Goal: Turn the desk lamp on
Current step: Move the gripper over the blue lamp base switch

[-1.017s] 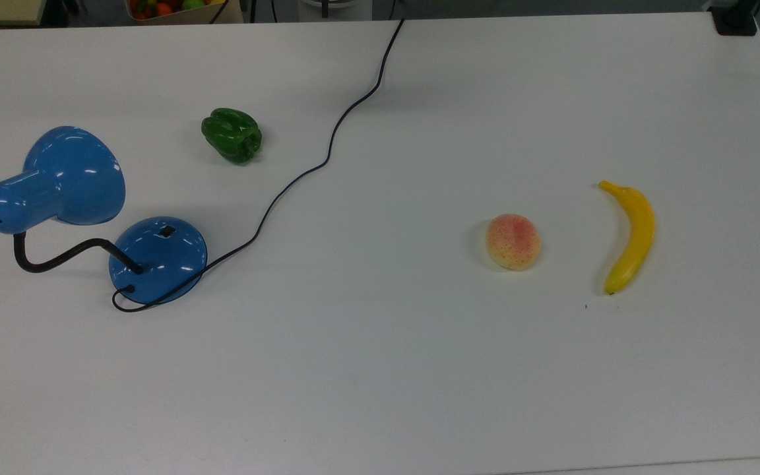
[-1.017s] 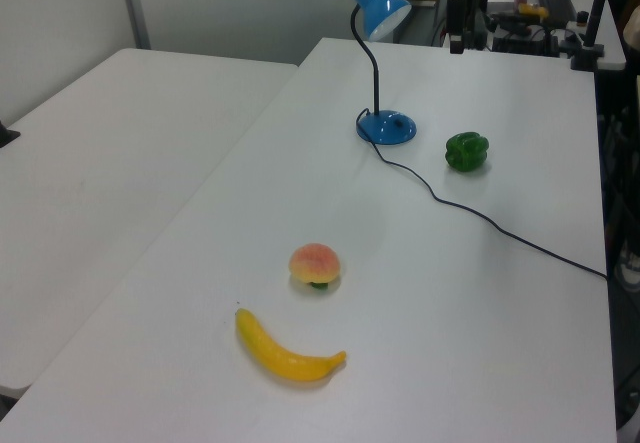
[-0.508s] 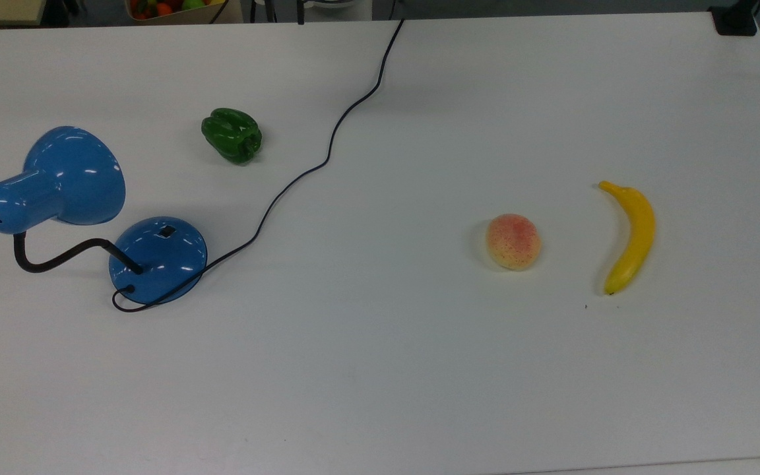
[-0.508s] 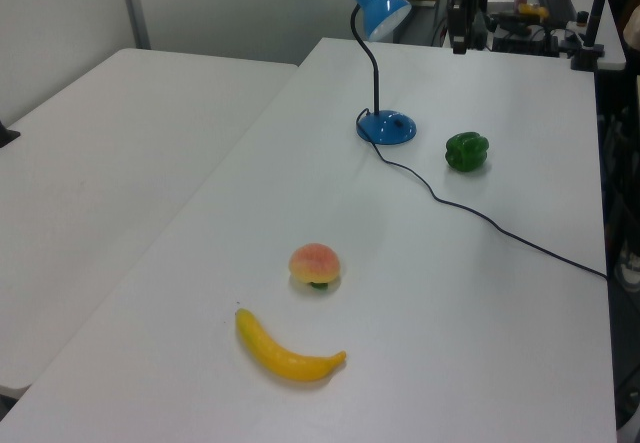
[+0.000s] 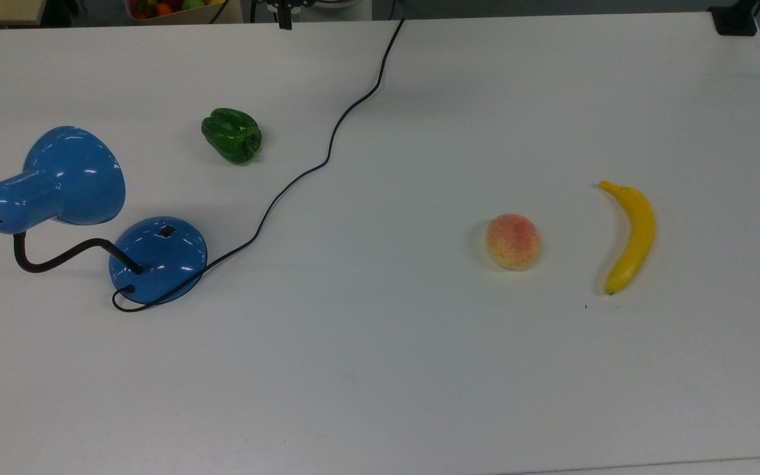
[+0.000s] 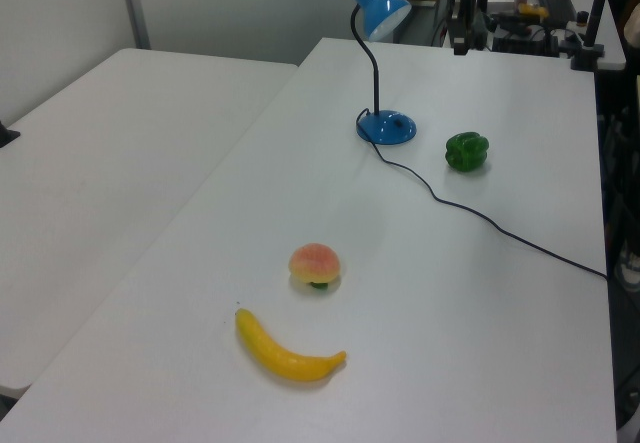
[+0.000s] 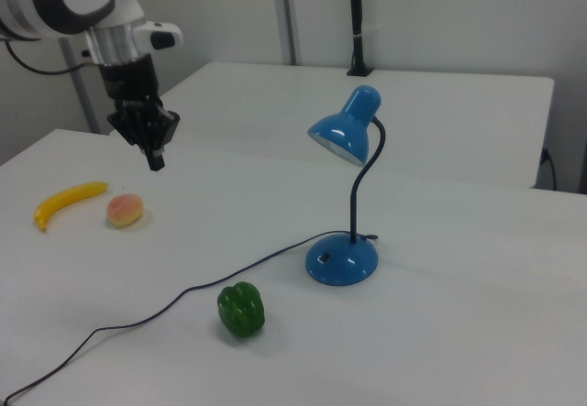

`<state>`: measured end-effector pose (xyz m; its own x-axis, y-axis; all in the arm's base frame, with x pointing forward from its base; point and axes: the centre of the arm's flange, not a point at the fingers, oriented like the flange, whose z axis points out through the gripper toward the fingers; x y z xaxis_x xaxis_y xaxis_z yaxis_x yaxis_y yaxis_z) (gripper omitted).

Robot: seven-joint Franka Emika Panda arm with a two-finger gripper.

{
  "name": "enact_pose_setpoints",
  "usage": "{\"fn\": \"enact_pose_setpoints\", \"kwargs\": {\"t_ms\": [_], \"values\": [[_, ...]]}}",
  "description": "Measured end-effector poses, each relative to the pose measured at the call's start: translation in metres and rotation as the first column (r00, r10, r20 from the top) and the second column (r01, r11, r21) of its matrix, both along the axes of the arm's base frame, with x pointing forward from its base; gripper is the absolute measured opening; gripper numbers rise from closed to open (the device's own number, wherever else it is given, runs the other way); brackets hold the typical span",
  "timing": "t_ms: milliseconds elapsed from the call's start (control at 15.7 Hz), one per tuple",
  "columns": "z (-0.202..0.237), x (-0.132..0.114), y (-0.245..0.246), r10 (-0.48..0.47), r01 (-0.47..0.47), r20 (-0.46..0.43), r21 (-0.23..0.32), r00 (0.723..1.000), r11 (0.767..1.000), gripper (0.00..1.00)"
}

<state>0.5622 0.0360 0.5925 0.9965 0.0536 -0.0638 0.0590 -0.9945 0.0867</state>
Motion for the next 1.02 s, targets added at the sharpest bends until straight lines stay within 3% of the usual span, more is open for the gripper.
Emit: {"fn": "enact_pose_setpoints", "kwargs": {"t_ms": [508, 1017], "values": [[-0.076, 0.033, -0.032, -0.043, 0.042, -0.023, -0.023, 0.999, 0.999, 0.01], [-0.161, 0.050, -0.096, -0.237, 0.238, 0.070, -0.011, 0.969, 0.971, 0.01]]}}
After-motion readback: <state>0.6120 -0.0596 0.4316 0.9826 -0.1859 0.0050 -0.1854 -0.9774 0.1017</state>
